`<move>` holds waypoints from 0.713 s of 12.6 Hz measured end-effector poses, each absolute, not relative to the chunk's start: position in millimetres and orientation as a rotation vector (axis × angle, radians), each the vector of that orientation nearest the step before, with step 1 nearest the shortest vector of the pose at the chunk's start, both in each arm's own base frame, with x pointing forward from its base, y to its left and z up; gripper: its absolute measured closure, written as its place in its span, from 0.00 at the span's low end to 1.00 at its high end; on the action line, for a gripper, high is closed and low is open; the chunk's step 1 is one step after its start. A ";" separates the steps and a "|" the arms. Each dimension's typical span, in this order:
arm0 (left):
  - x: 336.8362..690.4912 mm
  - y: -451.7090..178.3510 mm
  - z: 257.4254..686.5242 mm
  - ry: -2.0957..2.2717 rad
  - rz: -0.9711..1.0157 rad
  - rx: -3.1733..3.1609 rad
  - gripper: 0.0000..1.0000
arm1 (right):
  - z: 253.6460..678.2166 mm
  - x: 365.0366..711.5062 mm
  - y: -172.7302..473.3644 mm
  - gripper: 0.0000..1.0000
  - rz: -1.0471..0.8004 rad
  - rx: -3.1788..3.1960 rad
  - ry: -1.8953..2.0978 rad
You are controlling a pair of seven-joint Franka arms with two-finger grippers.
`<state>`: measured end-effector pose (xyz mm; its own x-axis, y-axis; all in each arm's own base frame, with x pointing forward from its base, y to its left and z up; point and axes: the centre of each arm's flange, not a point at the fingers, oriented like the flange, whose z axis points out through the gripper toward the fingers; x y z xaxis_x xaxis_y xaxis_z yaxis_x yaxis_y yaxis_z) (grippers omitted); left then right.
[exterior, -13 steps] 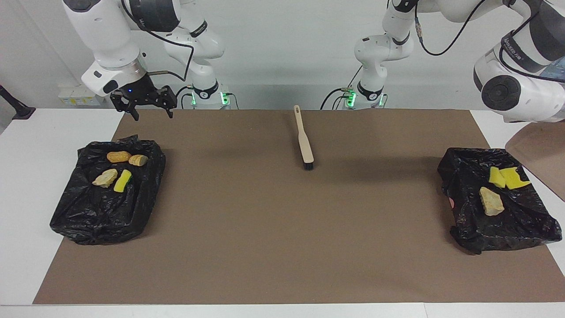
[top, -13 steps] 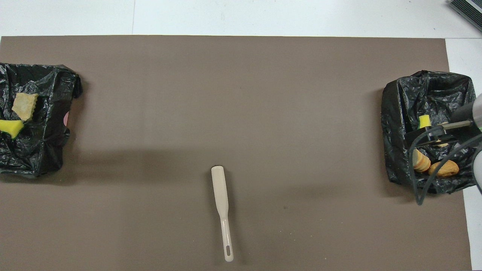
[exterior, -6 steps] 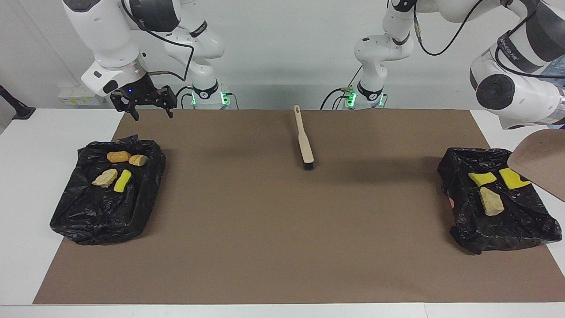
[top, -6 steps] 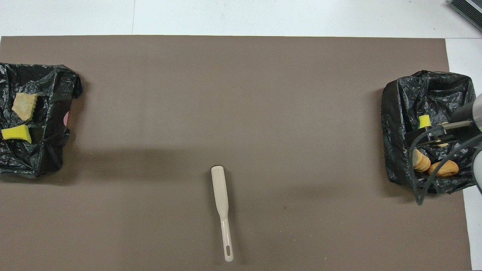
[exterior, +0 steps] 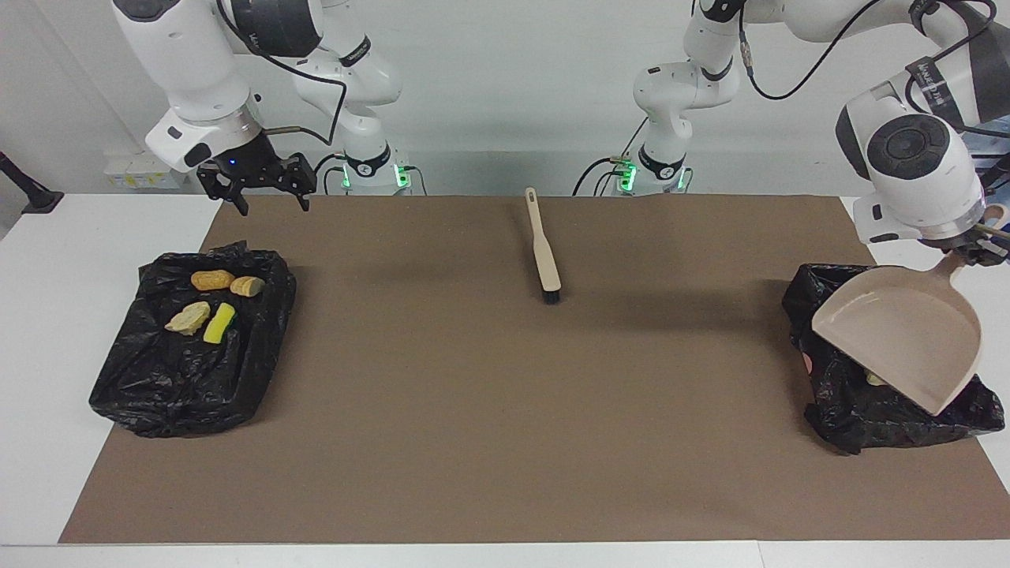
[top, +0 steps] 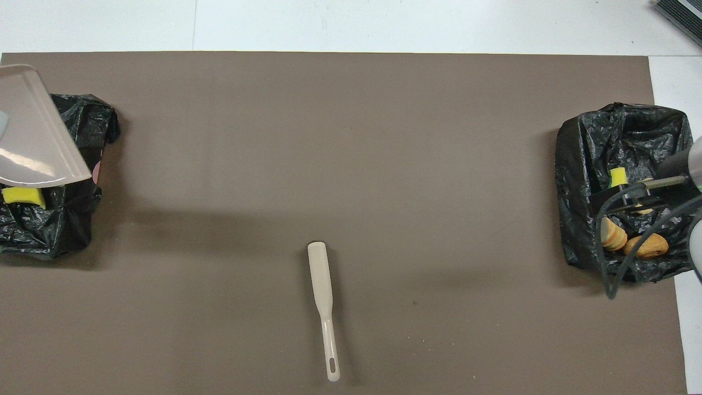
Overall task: Sweep and dump trash in bin
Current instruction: 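Lift the dustpan away from the black bag with the left gripper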
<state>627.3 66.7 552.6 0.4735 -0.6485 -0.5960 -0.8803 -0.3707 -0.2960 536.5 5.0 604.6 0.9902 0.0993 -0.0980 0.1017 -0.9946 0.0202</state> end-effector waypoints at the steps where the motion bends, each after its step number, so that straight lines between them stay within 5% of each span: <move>1: 628.1 59.6 548.5 1.289 0.460 -2.209 0.69 | 604.6 536.5 5.0 0.00 -0.151 3.109 0.157; 9: 618.4 -88.0 529.5 1.162 0.168 -2.681 0.69 | 604.6 536.5 5.0 0.00 -0.151 3.109 0.157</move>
<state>618.4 -88.0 529.5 0.6821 -0.7066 -0.1882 -0.7310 -0.6657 -0.1501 536.5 5.0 604.6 0.9902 0.0993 -0.0980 0.1017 -0.9946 0.0202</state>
